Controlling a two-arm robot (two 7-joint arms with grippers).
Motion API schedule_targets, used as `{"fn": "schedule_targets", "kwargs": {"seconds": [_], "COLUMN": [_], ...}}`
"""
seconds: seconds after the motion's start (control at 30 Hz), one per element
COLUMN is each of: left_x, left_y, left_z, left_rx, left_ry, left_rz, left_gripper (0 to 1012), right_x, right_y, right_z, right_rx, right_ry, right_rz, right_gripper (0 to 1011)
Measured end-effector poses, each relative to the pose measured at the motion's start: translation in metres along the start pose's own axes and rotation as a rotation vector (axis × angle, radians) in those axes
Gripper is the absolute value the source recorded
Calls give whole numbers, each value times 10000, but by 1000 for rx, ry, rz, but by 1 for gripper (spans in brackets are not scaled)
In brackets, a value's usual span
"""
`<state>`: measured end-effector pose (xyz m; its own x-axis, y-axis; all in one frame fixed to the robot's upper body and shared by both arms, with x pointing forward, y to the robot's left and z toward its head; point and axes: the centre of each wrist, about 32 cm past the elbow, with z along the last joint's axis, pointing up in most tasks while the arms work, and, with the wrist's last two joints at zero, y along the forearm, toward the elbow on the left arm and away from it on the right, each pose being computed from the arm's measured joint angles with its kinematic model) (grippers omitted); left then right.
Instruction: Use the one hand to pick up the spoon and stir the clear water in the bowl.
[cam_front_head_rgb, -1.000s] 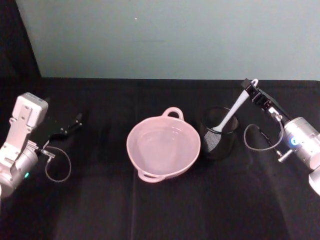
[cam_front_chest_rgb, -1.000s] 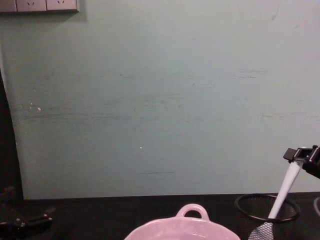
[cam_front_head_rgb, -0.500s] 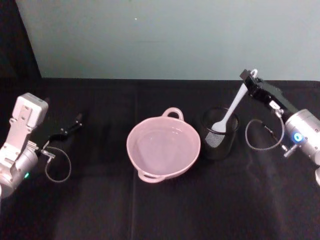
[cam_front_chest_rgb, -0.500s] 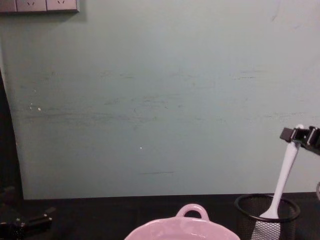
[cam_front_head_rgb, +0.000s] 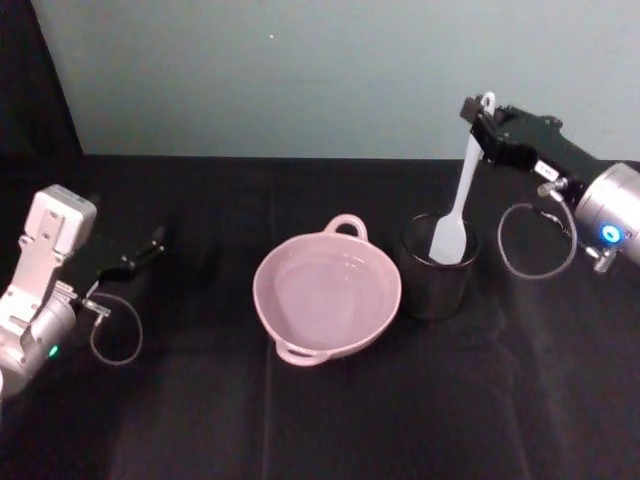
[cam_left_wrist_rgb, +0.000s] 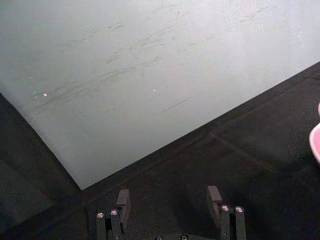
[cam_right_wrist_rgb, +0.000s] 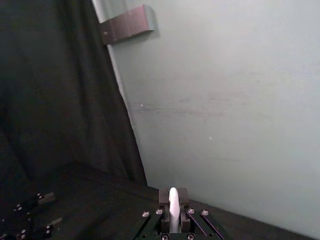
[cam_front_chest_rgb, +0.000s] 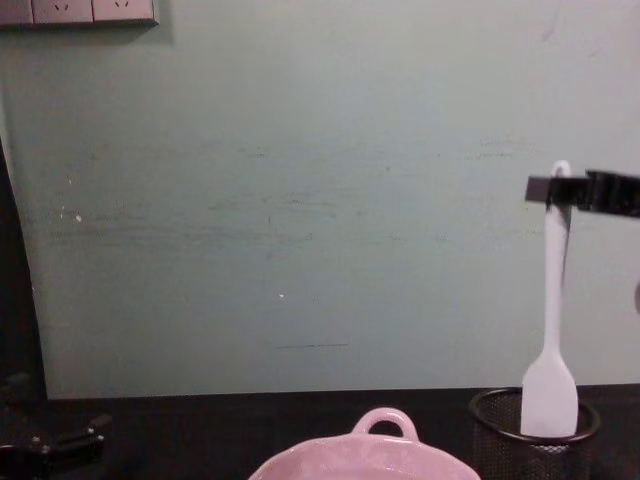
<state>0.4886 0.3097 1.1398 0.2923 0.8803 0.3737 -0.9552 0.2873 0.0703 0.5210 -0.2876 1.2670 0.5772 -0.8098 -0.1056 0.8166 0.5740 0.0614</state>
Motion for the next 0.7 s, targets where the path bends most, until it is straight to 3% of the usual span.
{"fn": "schedule_targets", "kwargs": {"seconds": [0.17, 0.37, 0.7], "left_x": [0, 0, 0], "left_y": [0, 0, 0], "left_z": [0, 0, 0], "left_rx": [0, 0, 0], "left_ry": [0, 0, 0], "left_rz": [0, 0, 0], "left_gripper": [1011, 1011, 1011], "right_x": [-49, -95, -95], "right_y": [34, 60, 58], "right_z": [249, 449, 441], "right_rx": [-12, -24, -25], "right_ry": [-45, -78, -78], "right_rz": [31, 44, 43], "right_gripper": [109, 109, 109]}}
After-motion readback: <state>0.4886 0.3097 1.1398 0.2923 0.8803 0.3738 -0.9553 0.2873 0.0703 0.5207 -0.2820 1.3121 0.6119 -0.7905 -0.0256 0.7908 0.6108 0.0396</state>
